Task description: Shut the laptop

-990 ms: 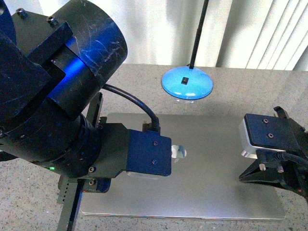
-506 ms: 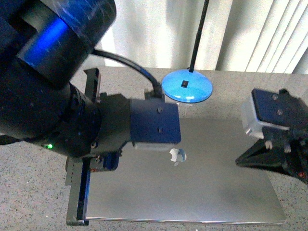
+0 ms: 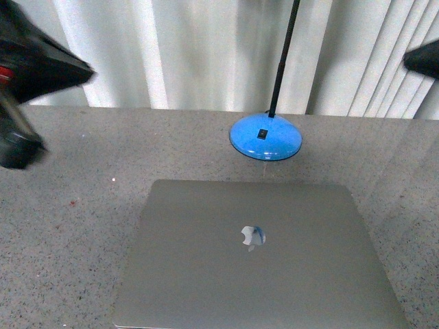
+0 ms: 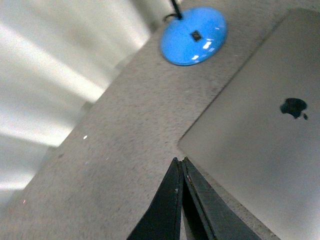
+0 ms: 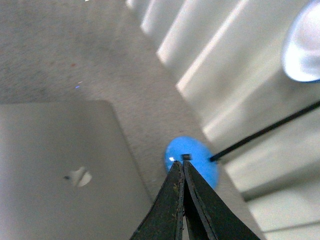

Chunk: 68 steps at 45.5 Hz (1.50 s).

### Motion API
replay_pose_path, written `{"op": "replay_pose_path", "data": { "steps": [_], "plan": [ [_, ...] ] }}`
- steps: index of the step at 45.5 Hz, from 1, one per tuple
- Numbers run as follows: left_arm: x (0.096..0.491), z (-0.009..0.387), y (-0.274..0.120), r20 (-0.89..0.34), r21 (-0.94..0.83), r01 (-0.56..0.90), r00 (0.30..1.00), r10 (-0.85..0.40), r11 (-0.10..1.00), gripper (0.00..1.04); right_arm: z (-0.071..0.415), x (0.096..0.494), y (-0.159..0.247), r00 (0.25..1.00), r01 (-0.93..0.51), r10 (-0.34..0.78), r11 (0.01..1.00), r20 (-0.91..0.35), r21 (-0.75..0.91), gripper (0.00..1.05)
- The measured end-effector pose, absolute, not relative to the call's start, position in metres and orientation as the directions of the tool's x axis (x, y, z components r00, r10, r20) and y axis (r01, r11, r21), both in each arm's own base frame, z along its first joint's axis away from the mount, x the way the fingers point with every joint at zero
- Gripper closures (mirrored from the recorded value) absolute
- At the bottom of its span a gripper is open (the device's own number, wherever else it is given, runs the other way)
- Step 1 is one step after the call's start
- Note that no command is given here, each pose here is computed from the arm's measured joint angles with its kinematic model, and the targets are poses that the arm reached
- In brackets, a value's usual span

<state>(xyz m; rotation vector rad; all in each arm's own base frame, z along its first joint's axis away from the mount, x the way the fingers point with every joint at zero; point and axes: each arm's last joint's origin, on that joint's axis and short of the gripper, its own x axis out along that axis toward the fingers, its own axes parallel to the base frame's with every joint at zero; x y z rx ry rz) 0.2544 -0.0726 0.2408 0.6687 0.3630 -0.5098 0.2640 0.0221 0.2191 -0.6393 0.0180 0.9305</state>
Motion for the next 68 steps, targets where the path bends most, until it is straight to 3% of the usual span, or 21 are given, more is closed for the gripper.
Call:
{"op": "replay_pose_path", "data": {
  "steps": [7,22,32,34,35,38,42,68],
  "plan": [
    [0.225,0.248,-0.018,-0.396,0.405,0.345,0.901,-0.177,0.847,1.01,0.251,0.24,0.008,0.79,-0.569,0.6,0.648,-0.121,-0.506,1.02],
    [0.176,0.262,0.042,-0.311,0.263,0.071,0.95,0.015,0.962,1.01,0.282,0.211,-0.015,0.921,-0.368,0.389,0.878,0.008,-0.307,1.02],
    [0.154,0.258,0.057,-0.31,0.192,-0.011,0.948,0.071,0.981,1.01,0.289,0.188,-0.018,0.926,-0.345,0.374,0.893,0.052,-0.288,1.02],
    [0.148,0.254,0.057,-0.235,0.157,-0.006,0.971,0.043,0.988,1.01,0.29,0.184,-0.019,0.927,-0.342,0.371,0.895,0.05,-0.286,1.02],
    [0.145,0.251,0.055,-0.159,0.131,-0.004,0.987,0.025,0.991,1.01,0.291,0.181,-0.019,0.937,-0.321,0.345,0.908,0.047,-0.268,1.02],
    [0.135,0.242,0.048,-0.03,0.091,-0.01,0.999,0.013,0.996,1.01,0.286,0.171,-0.017,0.992,-0.127,0.129,0.982,0.005,-0.137,1.02],
    [0.127,0.229,0.037,0.002,0.041,-0.016,1.0,0.016,0.999,1.01,0.269,0.156,-0.017,1.0,0.002,-0.003,0.999,-0.007,-0.051,1.02],
    [0.112,0.185,0.002,-0.001,-0.001,-0.014,1.0,0.014,1.0,1.01,0.2,0.123,0.0,1.0,0.001,-0.001,1.0,-0.006,-0.013,1.02]
  ]
}}
